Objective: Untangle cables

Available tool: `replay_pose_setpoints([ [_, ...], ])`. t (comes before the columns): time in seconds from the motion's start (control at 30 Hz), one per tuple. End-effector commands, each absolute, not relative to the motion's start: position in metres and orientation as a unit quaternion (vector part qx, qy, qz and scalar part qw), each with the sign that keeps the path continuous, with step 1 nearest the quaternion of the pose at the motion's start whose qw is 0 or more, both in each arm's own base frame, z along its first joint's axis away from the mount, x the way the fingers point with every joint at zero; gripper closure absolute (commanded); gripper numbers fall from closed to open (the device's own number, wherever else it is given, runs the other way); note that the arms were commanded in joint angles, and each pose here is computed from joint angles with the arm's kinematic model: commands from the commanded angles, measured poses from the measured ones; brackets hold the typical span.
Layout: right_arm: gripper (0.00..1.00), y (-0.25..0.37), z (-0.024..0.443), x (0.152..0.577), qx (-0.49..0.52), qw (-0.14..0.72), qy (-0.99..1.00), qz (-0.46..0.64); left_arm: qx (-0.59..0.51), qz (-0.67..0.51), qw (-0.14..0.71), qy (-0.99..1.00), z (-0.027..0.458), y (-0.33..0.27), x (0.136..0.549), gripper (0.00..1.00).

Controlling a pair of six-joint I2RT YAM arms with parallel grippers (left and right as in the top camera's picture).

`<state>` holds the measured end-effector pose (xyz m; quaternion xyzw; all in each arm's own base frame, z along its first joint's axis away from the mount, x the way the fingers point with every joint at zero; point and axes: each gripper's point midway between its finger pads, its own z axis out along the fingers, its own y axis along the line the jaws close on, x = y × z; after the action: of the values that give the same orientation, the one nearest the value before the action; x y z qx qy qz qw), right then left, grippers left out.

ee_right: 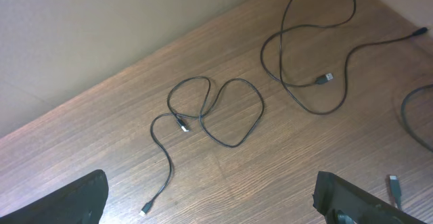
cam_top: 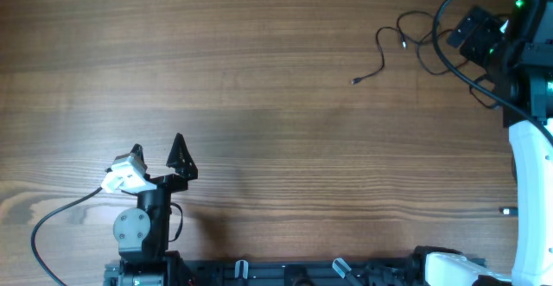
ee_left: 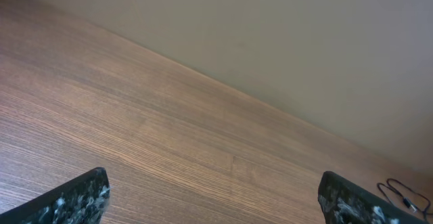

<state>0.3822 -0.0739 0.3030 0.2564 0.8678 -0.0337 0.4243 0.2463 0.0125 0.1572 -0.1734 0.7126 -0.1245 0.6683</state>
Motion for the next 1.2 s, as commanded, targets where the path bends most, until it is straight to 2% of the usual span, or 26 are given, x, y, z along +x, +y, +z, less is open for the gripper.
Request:
replay_pose_setpoints([
  [0.0, 0.00, -0.076, 0.304, 0.384, 0.253, 0.426, 0.868, -0.039, -0.165, -0.125, 0.669, 0.714, 0.157, 0.011, 0.246, 0.00],
  [0.87, 0.00, -0.077, 0.306, 0.382, 0.254, 0.426, 0.867, -0.043, -0.166, -0.125, 0.668, 0.714, 0.156, 0.011, 0.246, 0.00],
  [1.0, 0.00, -0.073, 0.332, 0.354, 0.254, 0.465, 0.847, -0.033, -0.166, -0.125, 0.668, 0.714, 0.157, 0.011, 0.246, 0.00],
  [1.17, 0.00, -0.051, 0.340, 0.348, 0.213, 0.579, 0.786, 0.042, -0.165, -0.125, 0.668, 0.714, 0.156, 0.011, 0.246, 0.00],
])
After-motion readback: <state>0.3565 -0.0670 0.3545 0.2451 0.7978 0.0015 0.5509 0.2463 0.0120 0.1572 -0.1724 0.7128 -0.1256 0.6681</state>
